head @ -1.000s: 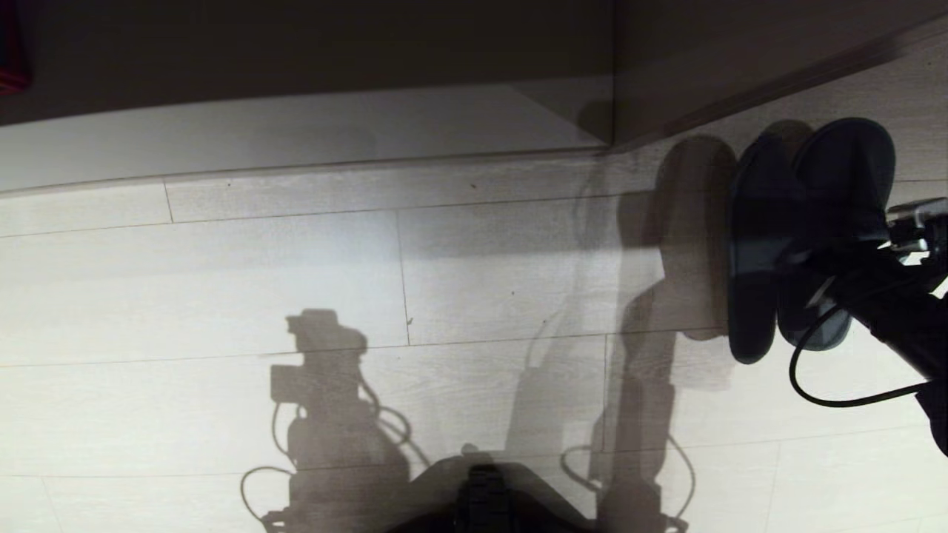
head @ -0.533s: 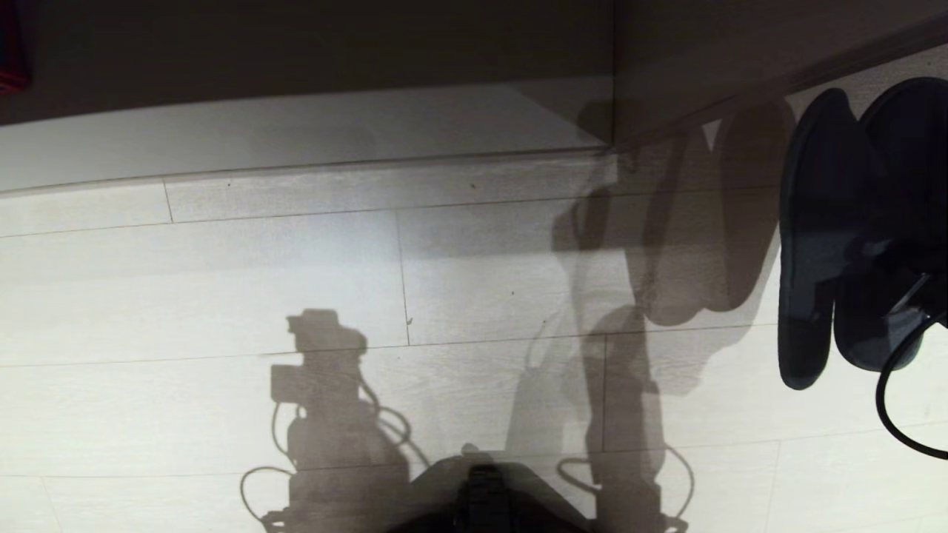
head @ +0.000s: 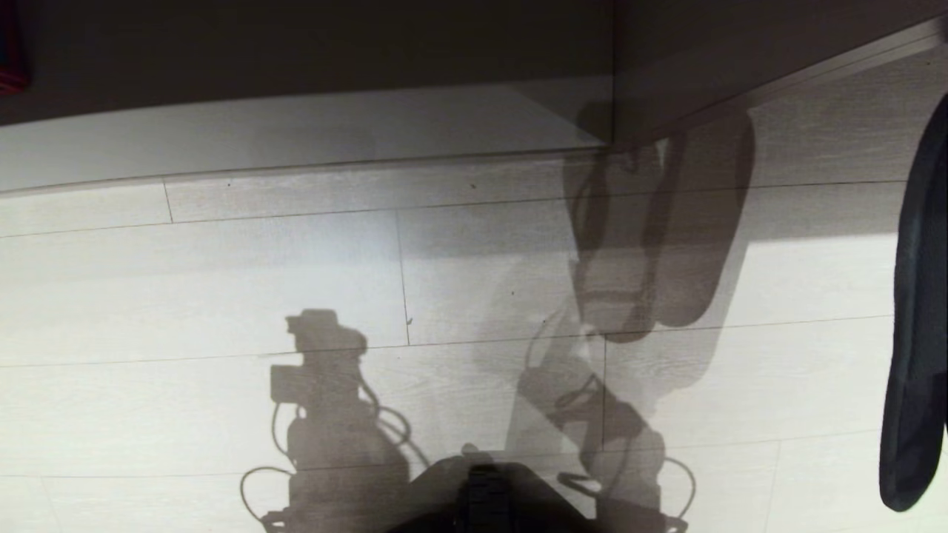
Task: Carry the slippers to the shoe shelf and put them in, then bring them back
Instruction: Place the slippers into the shoe cabinet
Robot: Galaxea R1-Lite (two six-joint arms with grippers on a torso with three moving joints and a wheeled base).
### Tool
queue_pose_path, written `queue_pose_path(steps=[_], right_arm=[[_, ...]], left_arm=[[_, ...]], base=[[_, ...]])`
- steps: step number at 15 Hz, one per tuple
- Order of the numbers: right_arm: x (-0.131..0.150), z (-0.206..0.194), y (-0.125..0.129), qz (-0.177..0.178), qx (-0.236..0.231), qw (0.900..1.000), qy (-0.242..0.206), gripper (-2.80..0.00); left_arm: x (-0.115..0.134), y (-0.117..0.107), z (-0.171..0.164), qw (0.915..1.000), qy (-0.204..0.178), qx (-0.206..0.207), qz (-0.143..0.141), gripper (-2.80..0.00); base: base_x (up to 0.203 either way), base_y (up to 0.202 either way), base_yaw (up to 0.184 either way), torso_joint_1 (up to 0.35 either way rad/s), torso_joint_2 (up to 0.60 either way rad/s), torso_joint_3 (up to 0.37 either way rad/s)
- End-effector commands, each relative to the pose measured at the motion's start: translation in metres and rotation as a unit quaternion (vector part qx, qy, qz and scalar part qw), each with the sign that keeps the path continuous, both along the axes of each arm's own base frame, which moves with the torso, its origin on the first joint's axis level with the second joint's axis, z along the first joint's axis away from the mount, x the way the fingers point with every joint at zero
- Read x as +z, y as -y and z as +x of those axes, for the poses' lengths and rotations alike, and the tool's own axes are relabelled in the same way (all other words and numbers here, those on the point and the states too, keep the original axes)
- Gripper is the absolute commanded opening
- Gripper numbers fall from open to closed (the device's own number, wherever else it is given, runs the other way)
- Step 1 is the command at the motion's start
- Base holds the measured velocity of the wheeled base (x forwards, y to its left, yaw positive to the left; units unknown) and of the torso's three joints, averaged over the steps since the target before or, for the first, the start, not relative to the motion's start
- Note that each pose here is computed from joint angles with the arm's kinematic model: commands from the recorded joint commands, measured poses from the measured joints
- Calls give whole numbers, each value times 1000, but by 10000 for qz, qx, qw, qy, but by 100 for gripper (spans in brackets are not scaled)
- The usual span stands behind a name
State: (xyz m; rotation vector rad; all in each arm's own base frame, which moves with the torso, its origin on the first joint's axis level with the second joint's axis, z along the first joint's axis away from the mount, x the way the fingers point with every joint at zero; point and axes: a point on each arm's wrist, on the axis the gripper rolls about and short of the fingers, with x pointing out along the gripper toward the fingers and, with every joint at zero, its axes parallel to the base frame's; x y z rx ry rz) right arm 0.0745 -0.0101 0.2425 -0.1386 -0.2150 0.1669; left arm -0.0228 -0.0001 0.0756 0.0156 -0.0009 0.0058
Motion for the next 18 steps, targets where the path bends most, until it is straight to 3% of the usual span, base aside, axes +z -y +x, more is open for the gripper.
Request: queue_pose_path(steps=[1,5,10,11,14,18], right_arm=[[-4,-53,-16,-150,343,9990,237,-280],[-6,-73,-22,-170,1368,9905,-1,-280],[-48,-105,-22,-239,1554,9875,66,-280],[-58,-110,-21,-220,1533,9879,24,-280],[-94,-100,-16,-152,579,9978,-302,-280],[-144,-96,-14,10,124,9990,-418,-280]], left_arm=[[0,0,0,10000,3,2,-1,-280],[0,0,0,10000,2,2,-25,-280],[0,0,0,10000,3,2,-32,-280],[0,0,0,10000,-5,2,-32,-280],[0,0,0,10000,-2,2,-40,-280],[0,0,0,10000,3,2,-40,-280]], base=[[0,0,0,0,0,0],[0,0,0,0,0,0],[0,0,0,0,0,0],[0,0,0,0,0,0],[0,0,0,0,0,0],[0,0,0,0,0,0]])
